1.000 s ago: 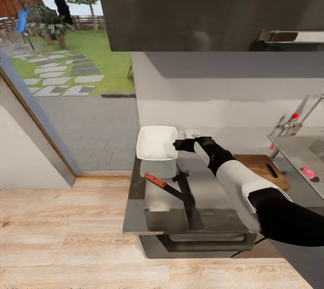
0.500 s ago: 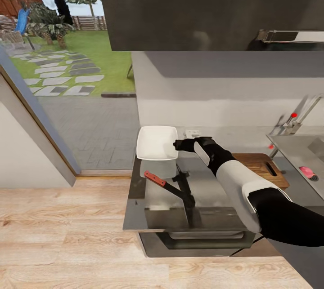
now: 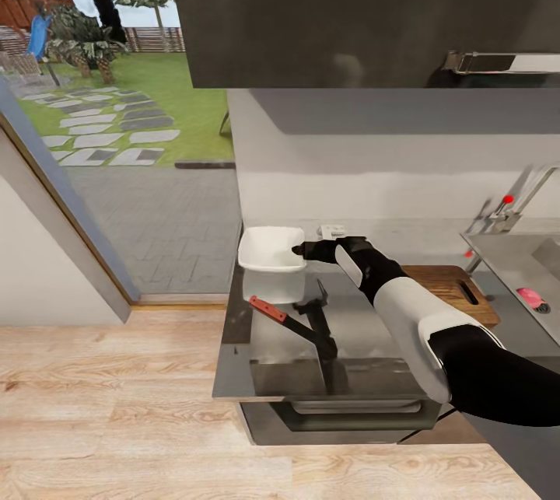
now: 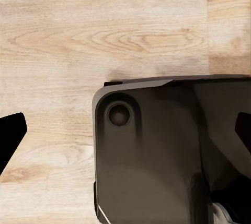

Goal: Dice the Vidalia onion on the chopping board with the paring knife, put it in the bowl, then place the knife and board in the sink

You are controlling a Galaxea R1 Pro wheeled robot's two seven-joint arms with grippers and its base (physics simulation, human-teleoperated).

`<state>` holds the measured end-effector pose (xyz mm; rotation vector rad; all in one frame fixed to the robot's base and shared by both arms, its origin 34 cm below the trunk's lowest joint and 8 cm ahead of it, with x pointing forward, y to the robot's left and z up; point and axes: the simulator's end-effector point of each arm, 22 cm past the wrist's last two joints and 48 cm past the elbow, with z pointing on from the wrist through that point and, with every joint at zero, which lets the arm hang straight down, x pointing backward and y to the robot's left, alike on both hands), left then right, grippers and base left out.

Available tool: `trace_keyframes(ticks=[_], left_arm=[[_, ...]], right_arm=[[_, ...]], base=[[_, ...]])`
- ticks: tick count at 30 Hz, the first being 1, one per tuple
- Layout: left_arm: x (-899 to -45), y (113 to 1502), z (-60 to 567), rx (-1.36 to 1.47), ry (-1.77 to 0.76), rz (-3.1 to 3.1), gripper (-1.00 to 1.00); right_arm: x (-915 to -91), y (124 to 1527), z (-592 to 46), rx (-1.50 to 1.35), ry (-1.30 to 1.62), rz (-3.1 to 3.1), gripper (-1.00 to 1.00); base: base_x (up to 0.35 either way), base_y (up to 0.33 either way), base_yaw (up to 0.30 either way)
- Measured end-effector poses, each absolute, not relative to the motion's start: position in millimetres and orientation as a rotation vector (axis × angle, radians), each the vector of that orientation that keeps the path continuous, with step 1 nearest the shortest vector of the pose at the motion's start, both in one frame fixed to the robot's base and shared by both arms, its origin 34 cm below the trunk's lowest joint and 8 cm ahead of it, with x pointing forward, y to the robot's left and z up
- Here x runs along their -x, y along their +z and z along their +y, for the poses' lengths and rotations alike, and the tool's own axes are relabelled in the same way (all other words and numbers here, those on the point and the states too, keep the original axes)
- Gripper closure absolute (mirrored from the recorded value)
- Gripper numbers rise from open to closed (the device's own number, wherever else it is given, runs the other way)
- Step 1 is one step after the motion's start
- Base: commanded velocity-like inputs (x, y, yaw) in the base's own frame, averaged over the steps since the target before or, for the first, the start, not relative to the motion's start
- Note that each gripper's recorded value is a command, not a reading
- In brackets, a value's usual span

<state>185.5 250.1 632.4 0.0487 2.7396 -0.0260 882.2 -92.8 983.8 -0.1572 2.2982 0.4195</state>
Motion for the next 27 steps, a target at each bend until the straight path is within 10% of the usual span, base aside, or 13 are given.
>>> trace_keyframes(ticks=[27], left_arm=[[-185.2, 632.7, 250.2, -0.049, -0.026, 2.739, -1.00]], right_arm=[[-881.7, 991.2, -87.7, 0.163, 0.425, 2.288, -1.00]], base=[[0.000, 0.000, 0.000]])
